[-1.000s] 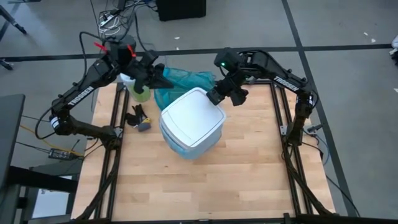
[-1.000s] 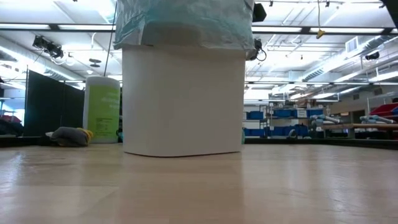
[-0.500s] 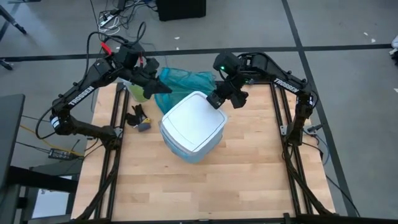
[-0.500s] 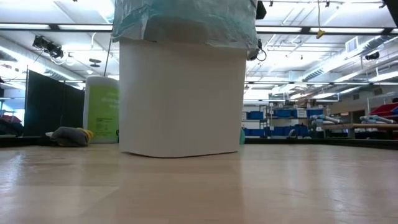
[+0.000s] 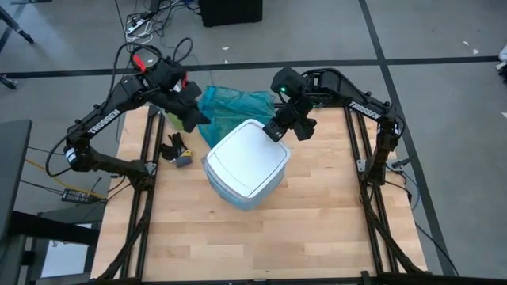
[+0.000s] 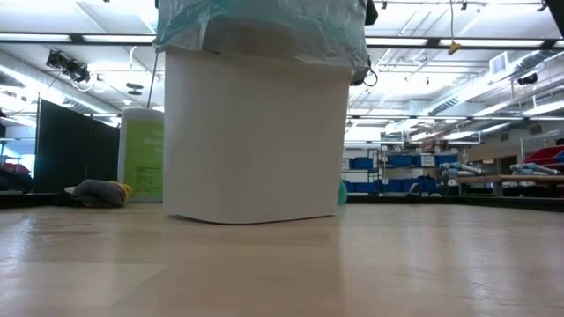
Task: Place trash/remove bag and relplace
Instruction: Put the white trash lid on the white trash bin
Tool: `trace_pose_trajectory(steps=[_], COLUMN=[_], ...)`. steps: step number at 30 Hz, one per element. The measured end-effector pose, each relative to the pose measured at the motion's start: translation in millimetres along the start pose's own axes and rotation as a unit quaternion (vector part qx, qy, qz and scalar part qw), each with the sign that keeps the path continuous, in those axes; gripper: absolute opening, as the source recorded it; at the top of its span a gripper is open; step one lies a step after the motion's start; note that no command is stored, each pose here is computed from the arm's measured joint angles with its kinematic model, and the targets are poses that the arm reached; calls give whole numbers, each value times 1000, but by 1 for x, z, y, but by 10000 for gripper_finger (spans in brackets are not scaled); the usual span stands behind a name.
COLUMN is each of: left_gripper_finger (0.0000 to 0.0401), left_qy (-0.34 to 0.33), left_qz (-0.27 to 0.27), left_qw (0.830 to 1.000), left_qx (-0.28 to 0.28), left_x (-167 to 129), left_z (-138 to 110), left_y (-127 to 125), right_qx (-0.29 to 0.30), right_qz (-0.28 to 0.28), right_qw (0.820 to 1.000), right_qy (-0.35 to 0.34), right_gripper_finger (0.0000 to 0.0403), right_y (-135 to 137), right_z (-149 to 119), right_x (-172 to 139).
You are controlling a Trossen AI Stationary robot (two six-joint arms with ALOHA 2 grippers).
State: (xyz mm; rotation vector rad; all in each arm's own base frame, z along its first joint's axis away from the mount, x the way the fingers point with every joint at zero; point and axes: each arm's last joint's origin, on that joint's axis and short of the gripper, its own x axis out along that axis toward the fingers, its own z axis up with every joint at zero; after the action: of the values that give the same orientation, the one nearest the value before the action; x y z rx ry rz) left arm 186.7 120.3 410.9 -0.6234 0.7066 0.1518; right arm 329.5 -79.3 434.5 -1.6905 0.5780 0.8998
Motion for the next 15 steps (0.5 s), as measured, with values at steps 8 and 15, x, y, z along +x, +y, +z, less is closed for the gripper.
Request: trace_pose_trajectory(steps=[8, 15], left_gripper_finger=[5, 5], left_qy=[14, 14], left_qz=[18, 18], left_qw=[1000, 1000], left_qx=[1, 1], left_x=[0, 0], left_z=[-3, -3], left_y=[1, 1], right_qx=[1, 5], right_qz=[-17, -31], right_qw=[1000, 999], right_qy=[7, 5], right_gripper_finger=[41, 63], right_y=[-3, -5], right_z=[-2, -2], right_x=[0, 0])
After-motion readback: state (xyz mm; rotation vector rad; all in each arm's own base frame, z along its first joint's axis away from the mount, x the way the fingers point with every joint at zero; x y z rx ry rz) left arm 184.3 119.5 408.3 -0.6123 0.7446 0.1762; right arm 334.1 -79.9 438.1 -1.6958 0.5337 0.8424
